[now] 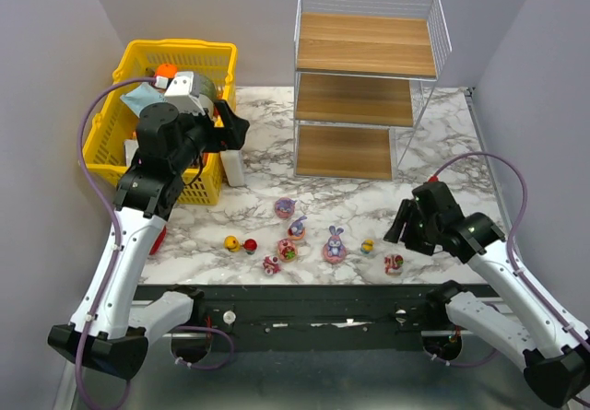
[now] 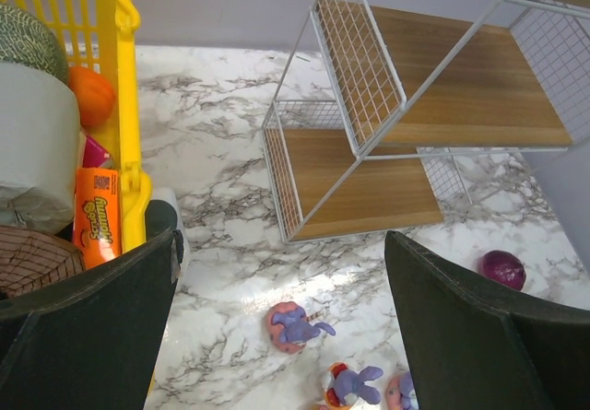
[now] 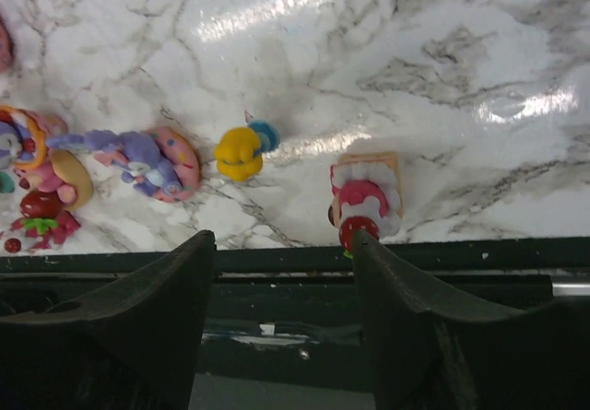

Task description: Place and organize the plastic toys onto the shelf

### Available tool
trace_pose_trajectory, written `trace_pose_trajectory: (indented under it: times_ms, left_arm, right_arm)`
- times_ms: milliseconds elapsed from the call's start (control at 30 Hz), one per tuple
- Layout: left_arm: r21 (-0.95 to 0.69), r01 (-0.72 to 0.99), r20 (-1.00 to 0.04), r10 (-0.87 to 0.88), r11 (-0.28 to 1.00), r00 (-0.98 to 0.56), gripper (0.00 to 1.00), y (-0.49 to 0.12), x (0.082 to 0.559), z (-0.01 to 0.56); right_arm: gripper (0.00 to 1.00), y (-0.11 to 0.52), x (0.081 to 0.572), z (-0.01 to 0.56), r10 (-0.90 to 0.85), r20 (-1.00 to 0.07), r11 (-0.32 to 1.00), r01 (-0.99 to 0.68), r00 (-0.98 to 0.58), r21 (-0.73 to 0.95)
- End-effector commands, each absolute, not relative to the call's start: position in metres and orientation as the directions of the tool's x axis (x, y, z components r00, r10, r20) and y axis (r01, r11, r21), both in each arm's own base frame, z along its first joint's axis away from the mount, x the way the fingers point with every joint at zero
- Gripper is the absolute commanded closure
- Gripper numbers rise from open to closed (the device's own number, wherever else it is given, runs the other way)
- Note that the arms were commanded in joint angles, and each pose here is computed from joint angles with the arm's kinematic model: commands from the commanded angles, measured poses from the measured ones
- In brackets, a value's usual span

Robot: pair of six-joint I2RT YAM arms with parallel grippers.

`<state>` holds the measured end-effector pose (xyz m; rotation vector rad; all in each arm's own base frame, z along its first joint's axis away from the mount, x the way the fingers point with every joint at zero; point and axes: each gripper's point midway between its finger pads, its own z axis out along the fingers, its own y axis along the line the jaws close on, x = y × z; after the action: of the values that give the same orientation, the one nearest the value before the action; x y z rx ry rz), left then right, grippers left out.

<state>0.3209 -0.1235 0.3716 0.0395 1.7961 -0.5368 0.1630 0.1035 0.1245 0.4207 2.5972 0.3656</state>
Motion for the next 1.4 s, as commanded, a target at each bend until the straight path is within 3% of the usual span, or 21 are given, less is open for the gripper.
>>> trace_pose_trajectory:
  times_ms: [0,167,467,567,967,1033,1167,1300,1367]
  left_arm:
    - [-0.344,0.291,-0.917,-0.252,0.893,-0.309,0.01,-0.125,0.325,0.365]
    - [-0.352,0.281,-0.911,-0.257,0.893,-0.323,0.01,-0.126,0.33,0.356]
    - [-0.339,0.273,-0.916,-0.25,0.9,-0.313,0.01,-0.125,0.338,0.354]
    - [-0.333,0.272,-0.916,-0.241,0.903,-0.32,0.01,-0.126,0.341,0.353]
    - [-0.298,0.266,-0.926,-0.211,0.917,-0.312,0.01,-0.121,0.342,0.353]
    - [-0.299,0.267,-0.926,-0.21,0.916,-0.314,0.01,-0.122,0.342,0.353]
    - [-0.297,0.274,-0.926,-0.207,0.915,-0.315,0.01,-0.122,0.341,0.353]
    - [-0.296,0.289,-0.927,-0.202,0.91,-0.315,0.01,-0.124,0.339,0.354]
    - [-0.296,0.296,-0.928,-0.2,0.908,-0.313,0.01,-0.125,0.338,0.356]
  right_arm:
    - [0.37,0.094,0.129,0.11,0.372,-0.296,0.917,0.298,-0.88,0.266]
    - [0.42,0.09,0.12,0.098,0.357,-0.257,0.926,0.303,-0.898,0.226]
    - [0.42,0.094,0.119,0.073,0.358,-0.212,0.926,0.317,-0.909,0.206]
    - [0.49,0.092,0.126,0.068,0.364,-0.234,0.926,0.324,-0.901,0.193]
    - [0.94,0.09,0.149,0.076,0.346,-0.31,0.937,0.307,-0.886,0.168]
    - [0.99,0.094,0.16,0.088,0.31,-0.351,0.948,0.259,-0.883,0.186]
    - [0.99,0.105,0.186,0.113,0.216,-0.444,0.968,0.13,-0.87,0.216]
    - [0.99,0.123,0.219,0.142,0.016,-0.566,0.974,-0.116,-0.824,0.197]
    - [0.99,0.133,0.229,0.144,-0.063,-0.575,0.962,-0.204,-0.816,0.184]
